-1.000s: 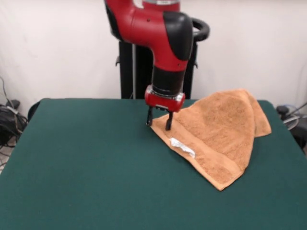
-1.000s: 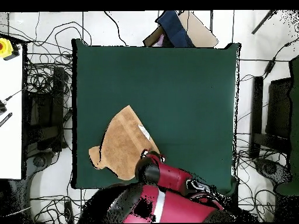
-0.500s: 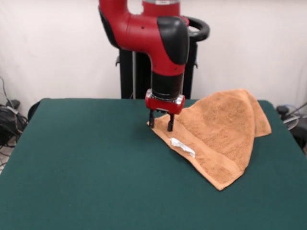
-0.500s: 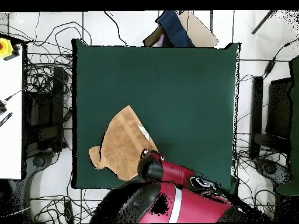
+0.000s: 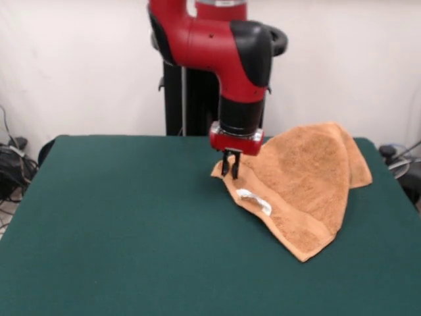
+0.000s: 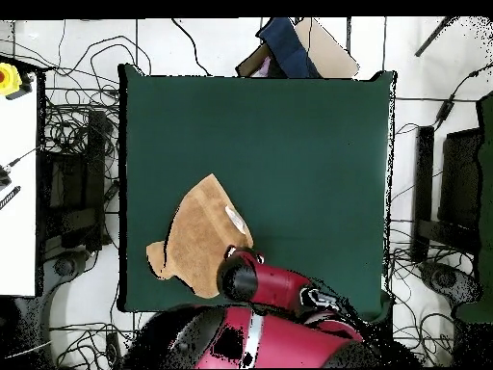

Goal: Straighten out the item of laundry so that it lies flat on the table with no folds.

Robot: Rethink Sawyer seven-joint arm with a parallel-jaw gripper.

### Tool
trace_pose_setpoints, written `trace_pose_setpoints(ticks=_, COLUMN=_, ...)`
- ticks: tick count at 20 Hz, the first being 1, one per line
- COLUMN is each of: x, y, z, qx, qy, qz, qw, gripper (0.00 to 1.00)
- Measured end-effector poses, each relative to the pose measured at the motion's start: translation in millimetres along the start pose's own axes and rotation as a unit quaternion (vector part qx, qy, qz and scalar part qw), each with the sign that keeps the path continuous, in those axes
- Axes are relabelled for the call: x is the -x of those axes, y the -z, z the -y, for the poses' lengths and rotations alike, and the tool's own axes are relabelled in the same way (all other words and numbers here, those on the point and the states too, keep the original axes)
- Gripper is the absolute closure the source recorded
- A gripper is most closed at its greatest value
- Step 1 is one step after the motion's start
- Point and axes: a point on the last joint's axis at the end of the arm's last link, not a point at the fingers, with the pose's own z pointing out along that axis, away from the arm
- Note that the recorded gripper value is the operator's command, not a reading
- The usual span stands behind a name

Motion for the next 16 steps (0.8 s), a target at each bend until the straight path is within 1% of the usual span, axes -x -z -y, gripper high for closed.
trace_pose_setpoints(ticks=4, x=1, y=13, z=-12, qx=-0.014, qy=0.026, qz=0.008, qw=0.9995, gripper=1.00)
trace_pose_setpoints(ticks=8, x=7, y=30, z=-13, qx=-0.024, qy=0.034, qz=0.009, qw=0.9991, gripper=1.00)
trace_pose_setpoints(ticks=9, x=13, y=40, z=-9, qx=-0.029, qy=0.033, qz=0.009, qw=0.9990, gripper=1.00)
trace_pose_setpoints(ticks=12, x=25, y=53, z=2, qx=-0.037, qy=0.032, qz=0.015, qw=0.9987, gripper=1.00)
trace_pose_setpoints(ticks=13, x=36, y=62, z=8, qx=-0.042, qy=0.032, qz=0.025, qw=0.9983, gripper=1.00)
trace_pose_setpoints(ticks=16, x=45, y=70, z=13, qx=-0.046, qy=0.032, qz=0.037, qw=0.9978, gripper=1.00)
